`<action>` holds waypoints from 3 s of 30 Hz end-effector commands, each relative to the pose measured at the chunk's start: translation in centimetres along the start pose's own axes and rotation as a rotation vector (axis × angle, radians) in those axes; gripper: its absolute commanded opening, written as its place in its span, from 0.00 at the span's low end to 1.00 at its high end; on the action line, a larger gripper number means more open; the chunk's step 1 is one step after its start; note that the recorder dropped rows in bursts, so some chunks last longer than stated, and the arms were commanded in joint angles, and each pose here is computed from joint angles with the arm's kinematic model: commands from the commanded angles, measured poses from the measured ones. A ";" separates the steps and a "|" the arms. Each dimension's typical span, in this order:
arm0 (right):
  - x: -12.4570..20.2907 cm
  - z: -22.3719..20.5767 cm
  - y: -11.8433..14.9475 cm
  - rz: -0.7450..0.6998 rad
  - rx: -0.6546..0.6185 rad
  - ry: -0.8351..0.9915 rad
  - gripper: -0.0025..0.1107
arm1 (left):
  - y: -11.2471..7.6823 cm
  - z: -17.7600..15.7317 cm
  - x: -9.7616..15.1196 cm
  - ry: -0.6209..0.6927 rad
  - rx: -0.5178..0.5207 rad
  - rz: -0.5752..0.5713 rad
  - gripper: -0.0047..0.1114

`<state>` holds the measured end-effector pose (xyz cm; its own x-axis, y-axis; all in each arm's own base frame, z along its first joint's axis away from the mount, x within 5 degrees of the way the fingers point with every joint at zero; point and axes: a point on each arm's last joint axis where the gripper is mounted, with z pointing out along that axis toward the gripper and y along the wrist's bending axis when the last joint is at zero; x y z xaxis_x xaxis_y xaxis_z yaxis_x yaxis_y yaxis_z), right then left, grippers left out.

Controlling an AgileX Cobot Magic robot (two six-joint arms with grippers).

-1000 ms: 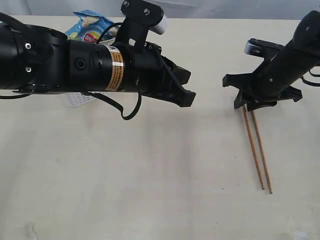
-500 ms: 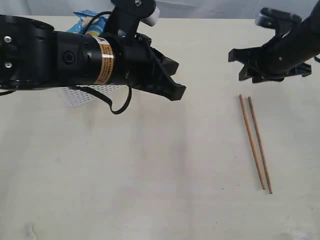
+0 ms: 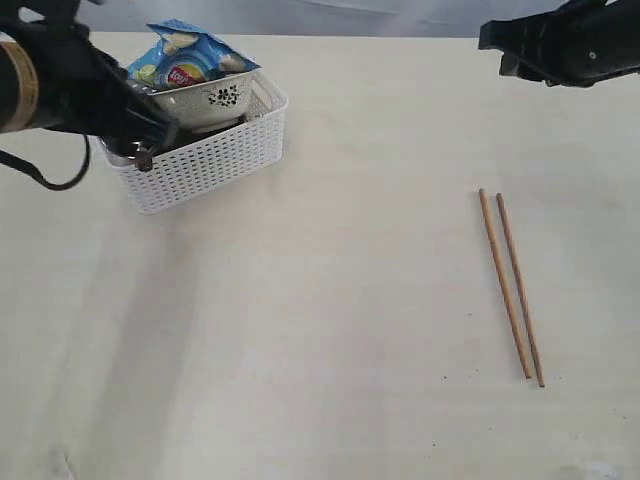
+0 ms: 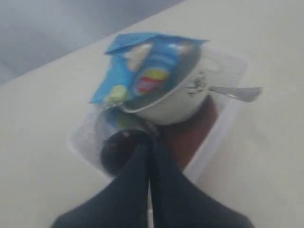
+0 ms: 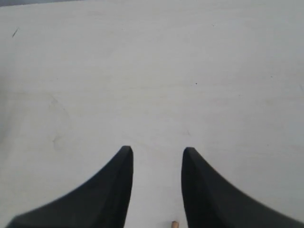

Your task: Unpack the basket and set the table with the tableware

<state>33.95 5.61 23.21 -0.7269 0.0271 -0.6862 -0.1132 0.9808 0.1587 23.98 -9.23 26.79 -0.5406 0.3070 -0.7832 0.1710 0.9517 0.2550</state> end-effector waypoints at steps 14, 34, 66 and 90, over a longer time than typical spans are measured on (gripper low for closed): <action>0.2 0.8 -0.4 -0.174 0.011 0.005 0.32 | 4.8 4.1 -1.3 -0.053 0.004 -0.172 0.69; 0.4 1.0 -0.4 -0.164 0.006 0.022 0.32 | 4.7 6.4 -0.8 0.237 -0.031 -0.185 0.68; 0.5 1.0 -0.4 -0.164 0.001 0.037 0.32 | 2.9 10.8 -0.1 0.296 0.098 0.033 0.68; 0.5 1.0 -0.4 -0.164 0.002 0.035 0.32 | 3.4 9.5 -1.3 0.229 0.079 -0.021 0.68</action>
<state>34.20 5.68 22.21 -0.7197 -0.1436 -0.6792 -0.2368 0.9705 0.0458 33.15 -6.45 22.85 -0.7182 0.2943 -0.6306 0.2264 0.9557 0.1883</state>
